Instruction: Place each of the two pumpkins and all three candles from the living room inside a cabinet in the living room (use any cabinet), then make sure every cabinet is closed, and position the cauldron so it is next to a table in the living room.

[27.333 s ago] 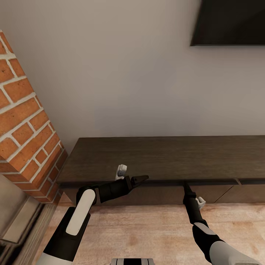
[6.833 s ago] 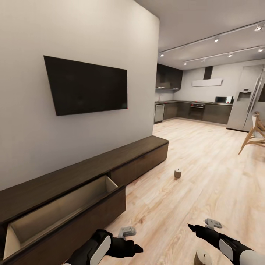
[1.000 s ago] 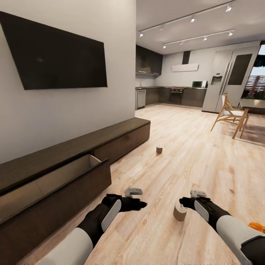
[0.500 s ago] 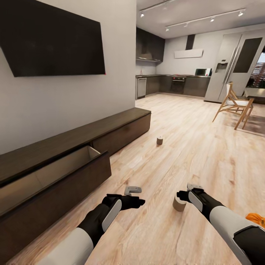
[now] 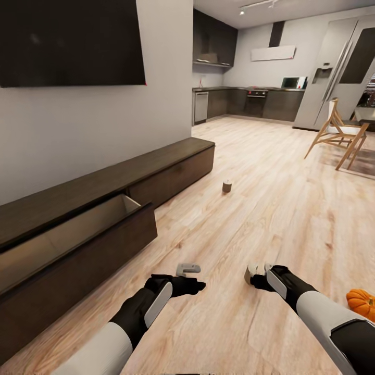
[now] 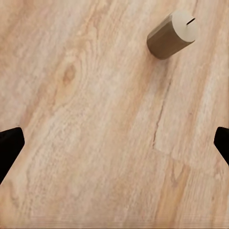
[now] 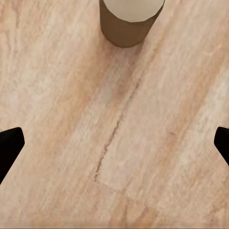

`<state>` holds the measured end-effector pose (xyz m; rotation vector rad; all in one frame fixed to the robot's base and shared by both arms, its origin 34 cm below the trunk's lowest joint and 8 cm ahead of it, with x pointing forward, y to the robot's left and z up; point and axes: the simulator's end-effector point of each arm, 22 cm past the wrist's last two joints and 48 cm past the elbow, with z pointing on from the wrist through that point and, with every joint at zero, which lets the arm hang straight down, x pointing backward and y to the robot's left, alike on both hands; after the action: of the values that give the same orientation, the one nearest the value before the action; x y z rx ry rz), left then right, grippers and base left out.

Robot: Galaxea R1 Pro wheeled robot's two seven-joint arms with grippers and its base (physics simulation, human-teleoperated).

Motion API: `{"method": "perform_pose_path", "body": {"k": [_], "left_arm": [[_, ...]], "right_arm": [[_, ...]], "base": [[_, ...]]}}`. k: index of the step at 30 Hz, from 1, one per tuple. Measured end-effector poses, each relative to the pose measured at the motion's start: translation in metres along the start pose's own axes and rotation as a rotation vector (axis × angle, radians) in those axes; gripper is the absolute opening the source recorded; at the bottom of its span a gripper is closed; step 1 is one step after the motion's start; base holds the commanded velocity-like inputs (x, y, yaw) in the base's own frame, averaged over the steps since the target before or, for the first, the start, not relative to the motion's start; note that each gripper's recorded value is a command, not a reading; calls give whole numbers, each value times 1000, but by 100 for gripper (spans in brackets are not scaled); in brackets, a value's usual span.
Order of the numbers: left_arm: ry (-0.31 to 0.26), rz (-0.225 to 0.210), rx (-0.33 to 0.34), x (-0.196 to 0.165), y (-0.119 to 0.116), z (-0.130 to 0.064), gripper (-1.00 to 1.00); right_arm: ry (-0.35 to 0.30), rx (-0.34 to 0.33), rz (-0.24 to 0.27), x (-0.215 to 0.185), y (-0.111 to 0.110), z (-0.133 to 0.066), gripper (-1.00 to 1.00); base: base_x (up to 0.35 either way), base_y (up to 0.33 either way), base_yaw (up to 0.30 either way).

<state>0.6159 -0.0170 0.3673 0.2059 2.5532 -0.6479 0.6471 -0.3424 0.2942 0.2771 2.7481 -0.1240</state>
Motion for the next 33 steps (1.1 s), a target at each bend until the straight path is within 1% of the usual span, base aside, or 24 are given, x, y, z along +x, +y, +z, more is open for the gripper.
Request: {"method": "perform_pose_path", "body": {"k": [4,14,21,27,33], "left_arm": [[20,-11,0,9,4,8,100],[34,-20,0,16,7,13,100],[38,-21,-1,18,8,14,100],[39,-22,-1,18,8,15,100],[40,-22,-1,19,8,15,100]], "right_arm": [[22,5,-4,10,0,11,100],[29,9,-11,15,0,17,100],[22,10,-15,14,1,18,100],[-24,8,-13,5,4,19,100],[-37,9,-18,3,5,19,100]], "base": [[0,0,0],[10,-1,0],[226,-118,0],[96,-56,0],[105,-67,0]]}}
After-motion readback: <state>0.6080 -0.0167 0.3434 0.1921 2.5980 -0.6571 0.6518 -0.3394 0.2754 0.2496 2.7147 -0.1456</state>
